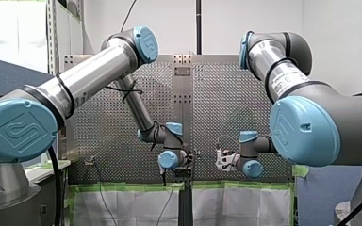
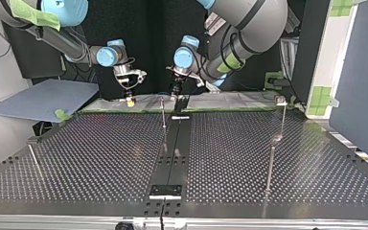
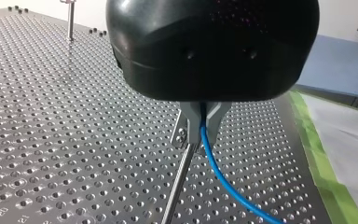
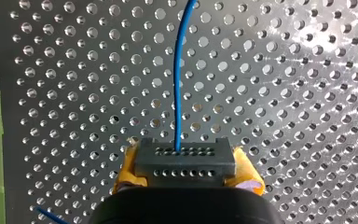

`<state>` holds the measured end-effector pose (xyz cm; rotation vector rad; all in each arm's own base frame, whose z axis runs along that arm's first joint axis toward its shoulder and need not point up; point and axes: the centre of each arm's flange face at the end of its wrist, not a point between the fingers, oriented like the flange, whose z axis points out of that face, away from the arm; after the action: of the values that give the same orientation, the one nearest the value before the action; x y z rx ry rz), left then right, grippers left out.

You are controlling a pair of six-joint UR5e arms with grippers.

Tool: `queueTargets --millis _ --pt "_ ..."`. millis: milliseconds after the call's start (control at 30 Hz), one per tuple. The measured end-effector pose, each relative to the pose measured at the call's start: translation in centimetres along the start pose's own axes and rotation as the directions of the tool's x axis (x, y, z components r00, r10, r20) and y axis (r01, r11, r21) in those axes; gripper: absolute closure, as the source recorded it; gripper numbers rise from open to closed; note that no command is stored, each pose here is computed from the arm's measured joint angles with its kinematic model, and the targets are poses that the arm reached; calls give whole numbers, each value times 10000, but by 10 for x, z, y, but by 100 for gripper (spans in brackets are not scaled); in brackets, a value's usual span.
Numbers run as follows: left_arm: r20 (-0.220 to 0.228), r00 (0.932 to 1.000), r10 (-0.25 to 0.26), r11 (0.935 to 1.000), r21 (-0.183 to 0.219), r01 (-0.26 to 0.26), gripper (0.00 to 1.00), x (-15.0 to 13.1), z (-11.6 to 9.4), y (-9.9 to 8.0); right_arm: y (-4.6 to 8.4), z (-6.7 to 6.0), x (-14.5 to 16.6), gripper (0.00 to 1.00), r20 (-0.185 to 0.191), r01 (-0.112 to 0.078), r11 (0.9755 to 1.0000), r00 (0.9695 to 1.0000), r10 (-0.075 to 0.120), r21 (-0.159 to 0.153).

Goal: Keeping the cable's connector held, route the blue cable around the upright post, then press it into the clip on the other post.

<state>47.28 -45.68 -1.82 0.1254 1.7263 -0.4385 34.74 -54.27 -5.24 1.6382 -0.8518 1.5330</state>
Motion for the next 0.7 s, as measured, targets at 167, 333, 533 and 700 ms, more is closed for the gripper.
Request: queueTargets --millis 167,333,533,700 --pt "-63 9991 -408 9991 142 408 98 0 1 2 1 2 1 100 -41 -21 10000 10000 21 19" --pt "-116 9970 -766 9969 168 767 98 0 3 6 2 3 2 100 -87 -20 10000 10000 20 17" --pt "-211 9922 -1230 9918 331 1237 98 0 6 10 4 4 2 100 -110 -24 10000 9999 24 2" --pt "-382 9876 -1525 9876 324 1538 98 8 6 15 5 5 3 100 -171 -34 10000 9998 35 24"
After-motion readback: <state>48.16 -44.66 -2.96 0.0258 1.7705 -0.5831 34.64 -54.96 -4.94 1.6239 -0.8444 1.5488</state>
